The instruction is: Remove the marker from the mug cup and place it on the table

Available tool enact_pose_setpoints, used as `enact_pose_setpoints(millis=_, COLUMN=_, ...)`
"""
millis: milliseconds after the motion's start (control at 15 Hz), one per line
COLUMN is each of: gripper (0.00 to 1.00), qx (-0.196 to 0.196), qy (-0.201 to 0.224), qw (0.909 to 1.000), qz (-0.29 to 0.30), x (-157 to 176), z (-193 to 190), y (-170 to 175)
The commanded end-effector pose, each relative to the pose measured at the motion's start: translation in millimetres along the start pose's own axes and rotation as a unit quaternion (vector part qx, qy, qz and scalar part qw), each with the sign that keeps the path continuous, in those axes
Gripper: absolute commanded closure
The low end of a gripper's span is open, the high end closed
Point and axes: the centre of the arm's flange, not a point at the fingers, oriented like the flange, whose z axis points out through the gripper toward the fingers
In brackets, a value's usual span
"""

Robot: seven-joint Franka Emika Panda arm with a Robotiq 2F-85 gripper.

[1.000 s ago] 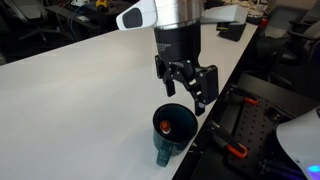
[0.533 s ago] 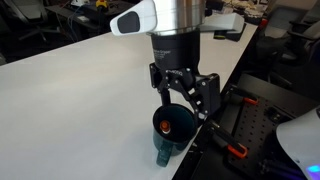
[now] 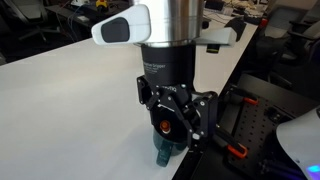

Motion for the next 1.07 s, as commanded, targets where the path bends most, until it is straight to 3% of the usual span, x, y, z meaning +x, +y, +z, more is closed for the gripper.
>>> enact_pose_setpoints(millis=0, gripper=0.36, qx=-0.009, qy=0.012, qw=0.9997, qz=-0.021, x=4.3, z=2.9, y=-1.6)
enact_pose_setpoints(millis=533, gripper=0.97, qx=-0.016, qy=0.009, qw=0.9997, qz=-0.016, x=-2.2, z=3.5, y=1.3)
enact_pose_setpoints(millis=1000, gripper=0.95, qx=-0.025, qy=0.009, qw=0.9996, qz=-0.005, x=-7.7, z=1.3, y=5.8)
